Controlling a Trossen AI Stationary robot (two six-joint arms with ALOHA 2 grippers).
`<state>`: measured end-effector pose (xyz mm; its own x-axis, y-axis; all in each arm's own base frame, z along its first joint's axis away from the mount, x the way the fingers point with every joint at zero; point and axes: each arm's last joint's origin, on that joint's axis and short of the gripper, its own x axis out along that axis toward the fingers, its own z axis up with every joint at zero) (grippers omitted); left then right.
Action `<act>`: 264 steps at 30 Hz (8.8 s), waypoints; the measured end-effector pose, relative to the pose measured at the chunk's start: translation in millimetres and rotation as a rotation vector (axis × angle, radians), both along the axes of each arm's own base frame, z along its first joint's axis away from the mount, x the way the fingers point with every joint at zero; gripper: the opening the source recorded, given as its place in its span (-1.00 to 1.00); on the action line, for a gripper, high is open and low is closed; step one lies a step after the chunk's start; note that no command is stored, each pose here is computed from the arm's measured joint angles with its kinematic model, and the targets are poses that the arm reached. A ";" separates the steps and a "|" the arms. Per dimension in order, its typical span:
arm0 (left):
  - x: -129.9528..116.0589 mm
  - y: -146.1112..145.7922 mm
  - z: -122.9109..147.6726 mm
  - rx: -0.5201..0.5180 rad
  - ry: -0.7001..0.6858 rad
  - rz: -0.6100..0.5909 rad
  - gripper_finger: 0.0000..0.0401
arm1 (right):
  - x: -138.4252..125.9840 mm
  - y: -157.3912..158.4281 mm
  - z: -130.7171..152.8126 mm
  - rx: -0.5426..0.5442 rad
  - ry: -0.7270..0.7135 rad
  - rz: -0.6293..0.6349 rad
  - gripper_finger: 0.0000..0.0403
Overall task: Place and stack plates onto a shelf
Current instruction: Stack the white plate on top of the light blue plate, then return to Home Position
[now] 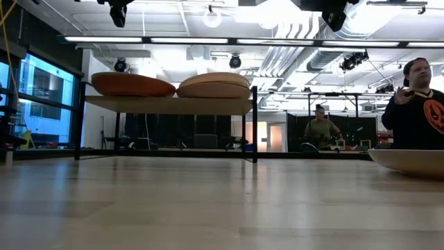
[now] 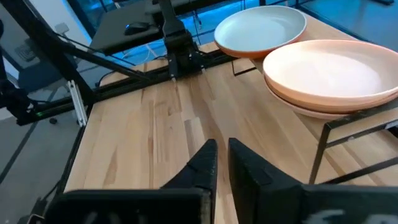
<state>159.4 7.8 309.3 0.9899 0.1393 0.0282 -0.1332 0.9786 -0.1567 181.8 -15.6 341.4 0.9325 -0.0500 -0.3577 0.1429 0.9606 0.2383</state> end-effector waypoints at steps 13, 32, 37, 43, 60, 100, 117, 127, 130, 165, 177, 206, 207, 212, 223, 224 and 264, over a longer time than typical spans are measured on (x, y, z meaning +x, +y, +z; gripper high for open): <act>0.0 0.1 0.0 0.000 0.000 0.001 -1.00 | -16.2 1.1 -24.9 0.085 0.093 -0.047 -0.88; 0.0 0.1 0.0 -0.029 -0.004 0.001 -1.00 | 3.5 -15.4 -107.5 0.066 1.065 0.169 -0.24; 0.0 0.1 0.0 -0.035 -0.005 0.001 -1.00 | -2.8 -16.7 -135.7 0.114 1.125 0.261 -0.23; 0.1 0.3 -0.1 -0.027 -0.003 0.005 -1.00 | 5.6 -19.9 -133.5 0.051 1.018 0.220 -0.23; 2.1 1.0 -1.5 -0.026 0.008 0.017 -1.00 | 5.6 -22.5 -159.7 0.068 1.126 0.265 -0.23; -55.2 -0.4 42.5 -0.019 -0.410 0.027 -1.00 | 27.7 -13.5 -120.9 0.445 0.869 0.284 -1.00; -64.5 1.4 62.2 -0.069 -0.661 0.082 -1.00 | 183.9 -57.4 25.6 0.319 0.238 0.007 -1.00; -67.1 0.0 64.6 -0.024 -0.685 0.048 -1.00 | 251.7 -143.6 32.0 0.385 0.147 -0.251 -1.00; -66.1 0.0 64.0 -0.024 -0.676 0.048 -1.00 | 267.9 -157.3 20.3 0.443 0.138 -0.293 -1.00; -64.0 0.1 61.4 -0.024 -0.641 0.048 -1.00 | 287.6 -181.1 -15.2 0.456 0.202 -0.179 -0.11; -64.0 0.2 61.3 -0.025 -0.640 0.051 -1.00 | 287.4 -174.7 -2.0 0.307 0.147 -0.029 -0.10; -35.9 1.3 39.3 -0.030 -0.383 0.064 -1.00 | 92.7 -57.5 45.5 0.025 0.132 0.079 -0.10; -32.3 1.4 36.9 -0.030 -0.358 0.064 -1.00 | 82.9 -50.4 42.4 0.033 0.089 0.072 -0.10; -11.8 2.1 22.1 -0.029 -0.220 0.067 -1.00 | 41.3 -23.5 27.0 0.057 -0.102 0.002 -0.10; 16.7 0.5 4.6 -0.049 -0.102 -0.019 -1.00 | 15.4 -2.0 16.6 -0.074 -0.210 0.028 -0.10; 17.4 0.3 4.1 -0.049 -0.098 -0.023 -1.00 | 16.0 -1.4 16.1 -0.101 -0.206 0.039 -0.10; 19.3 -15.1 -26.7 -0.148 -0.160 -0.114 -1.00 | -7.4 4.1 10.3 -0.009 -0.091 0.084 -0.98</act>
<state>178.7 -7.3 282.5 0.9840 0.0409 0.1736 0.0151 0.9508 -0.3095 174.4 -11.6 351.8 0.9622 0.0272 -0.2709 0.0395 0.9705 0.2378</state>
